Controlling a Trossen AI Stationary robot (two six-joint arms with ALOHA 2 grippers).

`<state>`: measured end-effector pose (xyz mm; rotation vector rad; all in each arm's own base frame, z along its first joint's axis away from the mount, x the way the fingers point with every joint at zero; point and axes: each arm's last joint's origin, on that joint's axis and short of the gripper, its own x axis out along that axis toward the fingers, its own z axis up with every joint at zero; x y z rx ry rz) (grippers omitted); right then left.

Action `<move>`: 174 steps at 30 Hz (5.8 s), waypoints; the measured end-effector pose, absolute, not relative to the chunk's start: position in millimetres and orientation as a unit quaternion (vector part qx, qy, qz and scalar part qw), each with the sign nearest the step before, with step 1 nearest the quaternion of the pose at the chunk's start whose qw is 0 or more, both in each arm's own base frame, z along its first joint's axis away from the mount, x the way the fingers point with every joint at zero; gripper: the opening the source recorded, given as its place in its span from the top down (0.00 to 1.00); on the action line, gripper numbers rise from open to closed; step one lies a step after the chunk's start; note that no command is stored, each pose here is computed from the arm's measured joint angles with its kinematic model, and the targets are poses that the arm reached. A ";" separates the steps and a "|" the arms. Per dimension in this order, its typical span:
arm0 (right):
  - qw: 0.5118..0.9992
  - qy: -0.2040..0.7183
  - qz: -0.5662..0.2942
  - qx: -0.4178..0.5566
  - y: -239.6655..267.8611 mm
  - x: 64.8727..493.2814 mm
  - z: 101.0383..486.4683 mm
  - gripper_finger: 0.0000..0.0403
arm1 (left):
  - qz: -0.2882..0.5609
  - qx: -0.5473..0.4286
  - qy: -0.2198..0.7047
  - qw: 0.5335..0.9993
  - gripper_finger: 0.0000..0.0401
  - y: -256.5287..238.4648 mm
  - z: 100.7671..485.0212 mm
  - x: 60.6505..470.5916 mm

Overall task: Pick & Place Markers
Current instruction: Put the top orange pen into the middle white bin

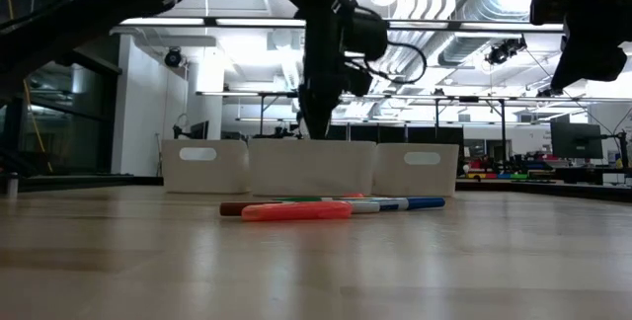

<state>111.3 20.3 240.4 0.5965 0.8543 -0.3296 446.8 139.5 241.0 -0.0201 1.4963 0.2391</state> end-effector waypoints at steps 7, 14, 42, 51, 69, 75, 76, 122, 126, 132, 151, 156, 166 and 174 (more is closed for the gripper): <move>0.853 0.409 -0.152 0.286 20.6 111.3 240.3 1.00 | 0.132 -0.067 0.653 0.743 0.64 132.2 264.0 440.0; 0.854 0.410 -0.149 0.282 20.7 111.3 240.3 1.00 | 0.230 -0.261 0.608 0.713 0.64 109.1 284.7 434.1; 0.864 0.428 -0.104 0.243 22.2 110.9 240.2 1.00 | 0.379 -0.413 0.501 0.659 0.41 17.4 238.0 481.3; 0.864 0.431 -0.098 0.242 22.5 110.9 240.1 1.00 | 0.390 -0.443 0.501 0.634 0.36 13.8 204.9 496.0; 0.864 0.431 -0.098 0.242 22.5 110.9 240.1 1.00 | 0.498 -0.447 0.454 0.589 0.39 10.1 178.1 493.9; 0.864 0.432 -0.096 0.239 22.5 110.8 240.1 1.00 | 0.489 -0.468 0.451 0.582 0.39 10.9 179.8 495.7; 0.864 0.432 -0.096 0.239 22.5 110.8 240.1 1.00 | 0.489 -0.468 0.451 0.582 0.39 10.8 179.8 495.6; 0.864 0.434 -0.100 0.237 22.2 110.3 239.6 1.00 | 0.457 -0.457 0.494 0.581 0.81 18.3 159.2 500.4; 0.864 0.434 -0.099 0.237 22.3 110.4 239.6 1.00 | 0.441 -0.447 0.509 0.589 0.86 18.1 159.1 500.4; 0.865 0.430 -0.107 0.233 21.7 110.4 239.7 1.00 | 0.412 -0.415 0.533 0.612 0.88 17.8 159.1 500.3; 0.866 0.431 -0.107 0.228 21.6 110.3 239.6 1.00 | 0.301 -0.325 0.612 0.655 0.88 10.7 176.1 493.9; 0.866 0.433 -0.108 0.228 21.5 109.9 239.4 1.00 | 0.283 -0.305 0.629 0.657 0.88 8.9 192.3 485.9; 0.864 0.436 -0.110 0.228 21.3 109.0 239.0 1.00 | 0.286 -0.240 0.647 0.665 0.88 16.9 239.8 459.0; 0.867 0.429 -0.122 0.221 20.4 109.1 239.1 1.00 | 0.296 -0.179 0.635 0.691 0.88 45.7 272.5 441.6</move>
